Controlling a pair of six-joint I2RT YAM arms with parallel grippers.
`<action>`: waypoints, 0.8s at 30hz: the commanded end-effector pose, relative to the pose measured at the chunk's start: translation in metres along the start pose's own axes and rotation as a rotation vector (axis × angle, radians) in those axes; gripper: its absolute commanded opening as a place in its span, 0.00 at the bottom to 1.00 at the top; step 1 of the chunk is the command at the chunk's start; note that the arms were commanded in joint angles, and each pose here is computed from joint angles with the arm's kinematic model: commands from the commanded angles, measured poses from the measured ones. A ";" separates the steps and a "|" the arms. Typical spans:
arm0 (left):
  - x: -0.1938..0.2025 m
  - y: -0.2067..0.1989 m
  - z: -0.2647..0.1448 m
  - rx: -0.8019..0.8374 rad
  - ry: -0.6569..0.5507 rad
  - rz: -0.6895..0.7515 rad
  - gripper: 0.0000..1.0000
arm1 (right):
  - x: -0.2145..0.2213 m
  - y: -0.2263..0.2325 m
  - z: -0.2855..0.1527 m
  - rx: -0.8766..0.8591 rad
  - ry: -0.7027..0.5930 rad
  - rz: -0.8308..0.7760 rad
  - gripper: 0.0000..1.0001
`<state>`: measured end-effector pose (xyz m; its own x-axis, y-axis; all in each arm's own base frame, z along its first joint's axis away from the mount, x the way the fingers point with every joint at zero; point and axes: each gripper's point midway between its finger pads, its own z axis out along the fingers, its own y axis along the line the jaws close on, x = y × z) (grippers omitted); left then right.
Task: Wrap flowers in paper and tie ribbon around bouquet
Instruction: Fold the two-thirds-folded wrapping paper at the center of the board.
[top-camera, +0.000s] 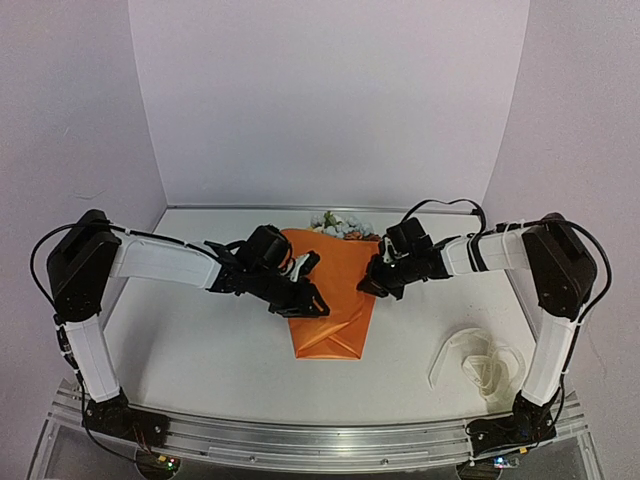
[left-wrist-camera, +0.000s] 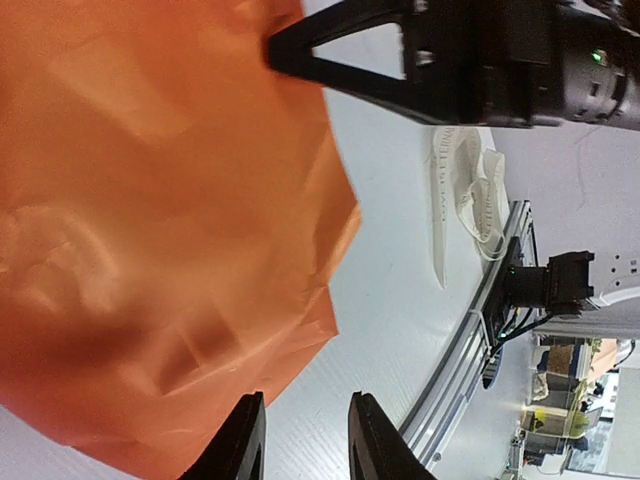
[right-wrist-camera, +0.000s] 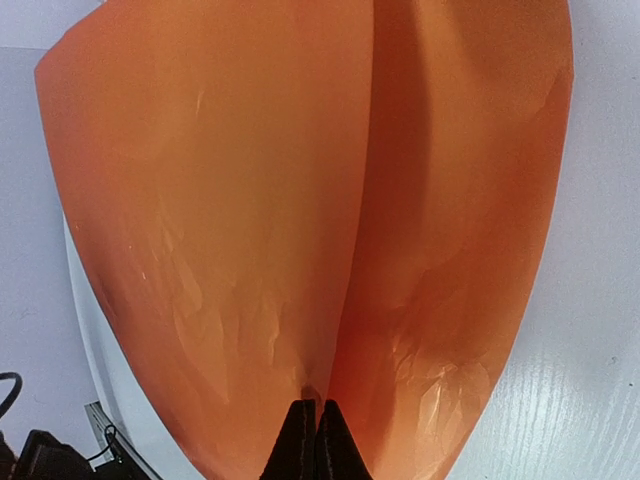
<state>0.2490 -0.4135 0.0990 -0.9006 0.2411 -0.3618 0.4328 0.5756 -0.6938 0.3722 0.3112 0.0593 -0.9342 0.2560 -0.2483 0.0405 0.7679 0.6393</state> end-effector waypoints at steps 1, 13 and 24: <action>-0.001 0.009 -0.007 0.012 -0.033 -0.044 0.26 | -0.001 -0.017 0.001 0.048 -0.030 -0.015 0.00; 0.030 0.028 0.003 0.046 0.039 -0.119 0.17 | -0.007 -0.034 0.002 0.099 -0.059 -0.003 0.00; 0.060 0.036 0.024 0.058 0.139 -0.160 0.15 | -0.006 -0.038 0.001 0.112 -0.064 0.001 0.00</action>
<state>0.2223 -0.3899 0.0437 -0.9557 0.2310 -0.1825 0.2869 0.5910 -0.7539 0.3717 0.2862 0.0361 -0.9208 0.2833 -0.2680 0.0858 0.8176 0.5694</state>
